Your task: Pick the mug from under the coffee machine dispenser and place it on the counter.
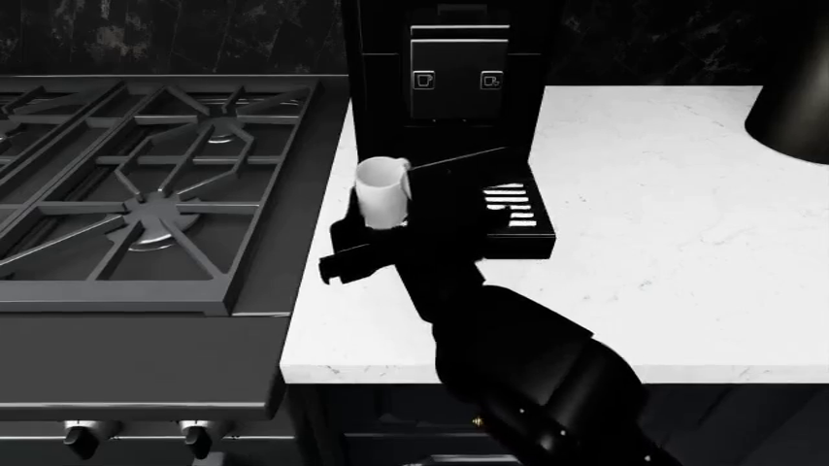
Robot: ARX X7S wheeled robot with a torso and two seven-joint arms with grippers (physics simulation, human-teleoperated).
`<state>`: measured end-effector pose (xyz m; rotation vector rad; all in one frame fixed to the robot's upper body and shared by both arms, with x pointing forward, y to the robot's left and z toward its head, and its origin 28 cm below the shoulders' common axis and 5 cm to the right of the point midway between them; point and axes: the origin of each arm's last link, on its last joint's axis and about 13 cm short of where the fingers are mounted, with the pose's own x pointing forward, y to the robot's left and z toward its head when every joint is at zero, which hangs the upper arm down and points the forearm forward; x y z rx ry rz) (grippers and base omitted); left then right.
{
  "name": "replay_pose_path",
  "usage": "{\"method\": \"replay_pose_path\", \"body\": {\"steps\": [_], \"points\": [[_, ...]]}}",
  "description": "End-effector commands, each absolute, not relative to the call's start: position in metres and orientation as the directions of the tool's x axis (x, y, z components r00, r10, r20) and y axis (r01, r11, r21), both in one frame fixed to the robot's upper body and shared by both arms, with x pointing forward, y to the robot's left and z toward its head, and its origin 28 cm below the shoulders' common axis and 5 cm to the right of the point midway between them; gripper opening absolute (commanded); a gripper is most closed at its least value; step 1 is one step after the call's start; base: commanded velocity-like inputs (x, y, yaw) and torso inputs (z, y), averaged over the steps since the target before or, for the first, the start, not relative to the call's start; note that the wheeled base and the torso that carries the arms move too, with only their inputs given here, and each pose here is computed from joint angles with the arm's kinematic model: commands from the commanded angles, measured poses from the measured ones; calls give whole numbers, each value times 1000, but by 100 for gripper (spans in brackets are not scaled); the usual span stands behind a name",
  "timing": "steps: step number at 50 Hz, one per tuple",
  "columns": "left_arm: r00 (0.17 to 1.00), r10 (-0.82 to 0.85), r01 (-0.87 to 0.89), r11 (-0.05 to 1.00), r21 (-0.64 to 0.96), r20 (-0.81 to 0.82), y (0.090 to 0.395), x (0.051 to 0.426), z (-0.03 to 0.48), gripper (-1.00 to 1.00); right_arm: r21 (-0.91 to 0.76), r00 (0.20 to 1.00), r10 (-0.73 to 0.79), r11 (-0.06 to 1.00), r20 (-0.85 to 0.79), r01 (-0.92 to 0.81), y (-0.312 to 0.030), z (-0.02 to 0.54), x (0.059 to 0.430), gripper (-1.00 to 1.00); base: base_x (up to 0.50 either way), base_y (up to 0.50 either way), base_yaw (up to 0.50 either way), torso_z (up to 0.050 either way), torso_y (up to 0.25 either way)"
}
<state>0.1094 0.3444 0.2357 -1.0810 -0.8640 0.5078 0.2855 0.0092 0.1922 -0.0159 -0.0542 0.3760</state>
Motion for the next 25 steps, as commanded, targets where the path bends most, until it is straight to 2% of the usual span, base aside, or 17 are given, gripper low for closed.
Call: {"method": "replay_pose_path", "body": {"steps": [1,25], "points": [[582,732,44,406,-913,354,345,109,236,100,-44,911,403,915,85,-400,10,197,270,-100,0,0,0,0,0],[580,734,44,403,-914,352,345,109,235,100,-36,887,454,891,86,-453,11,189,244,-100,0,0,0,0,0]]}}
